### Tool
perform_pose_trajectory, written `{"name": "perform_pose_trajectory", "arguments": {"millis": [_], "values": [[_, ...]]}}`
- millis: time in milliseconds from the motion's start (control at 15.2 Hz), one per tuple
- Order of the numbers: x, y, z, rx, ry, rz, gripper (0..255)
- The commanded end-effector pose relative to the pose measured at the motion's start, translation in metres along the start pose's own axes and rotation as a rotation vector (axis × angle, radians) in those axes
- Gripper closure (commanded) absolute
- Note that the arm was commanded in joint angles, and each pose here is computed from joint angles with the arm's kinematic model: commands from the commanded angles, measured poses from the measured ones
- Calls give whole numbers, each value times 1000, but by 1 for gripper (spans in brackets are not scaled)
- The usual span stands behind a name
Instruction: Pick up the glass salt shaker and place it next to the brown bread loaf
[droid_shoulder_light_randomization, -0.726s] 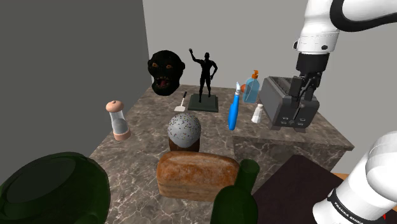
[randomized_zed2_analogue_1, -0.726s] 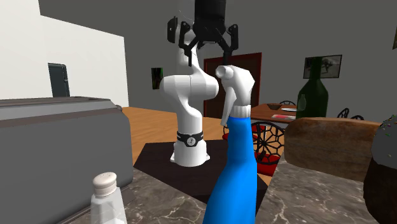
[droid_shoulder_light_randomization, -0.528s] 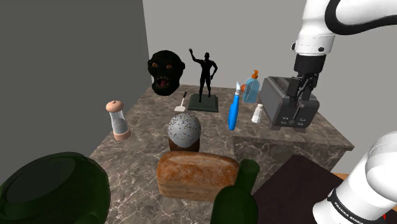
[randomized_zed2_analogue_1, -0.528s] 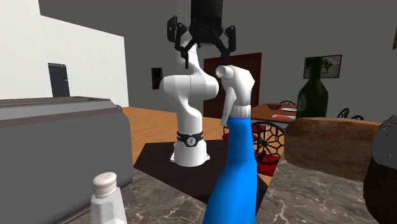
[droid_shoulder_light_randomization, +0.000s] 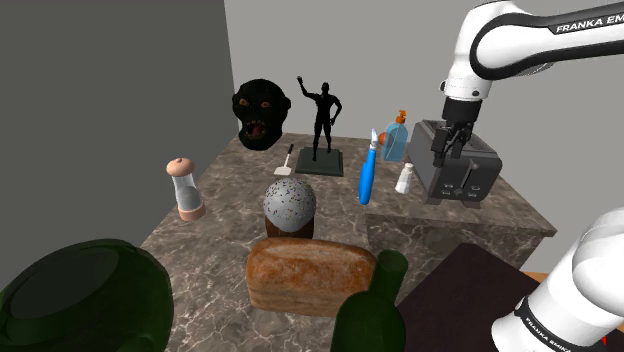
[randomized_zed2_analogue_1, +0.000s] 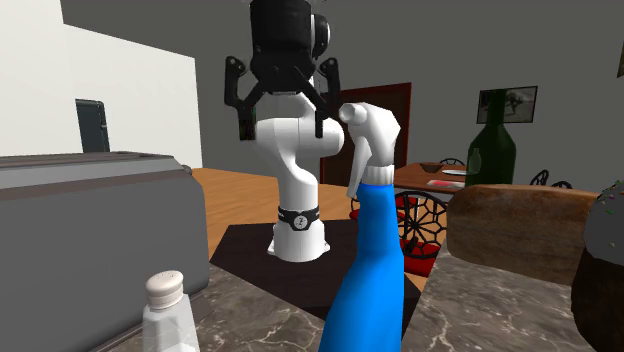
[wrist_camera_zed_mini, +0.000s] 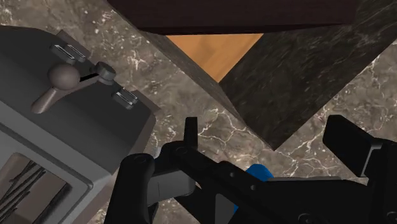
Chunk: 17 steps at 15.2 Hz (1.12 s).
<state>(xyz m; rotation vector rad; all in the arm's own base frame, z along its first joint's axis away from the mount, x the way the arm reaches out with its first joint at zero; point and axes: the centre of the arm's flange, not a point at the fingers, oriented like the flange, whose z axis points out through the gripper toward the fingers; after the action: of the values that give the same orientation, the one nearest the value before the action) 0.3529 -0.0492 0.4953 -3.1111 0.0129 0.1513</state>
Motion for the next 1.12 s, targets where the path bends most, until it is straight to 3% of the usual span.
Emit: {"name": "perform_pose_trajectory", "arguments": {"millis": [0,858,1056], "values": [[14,18,10,7,15,-9,0],[129,123,74,58,98,-66,0],[134,125,86,60,101,-68,0]]}}
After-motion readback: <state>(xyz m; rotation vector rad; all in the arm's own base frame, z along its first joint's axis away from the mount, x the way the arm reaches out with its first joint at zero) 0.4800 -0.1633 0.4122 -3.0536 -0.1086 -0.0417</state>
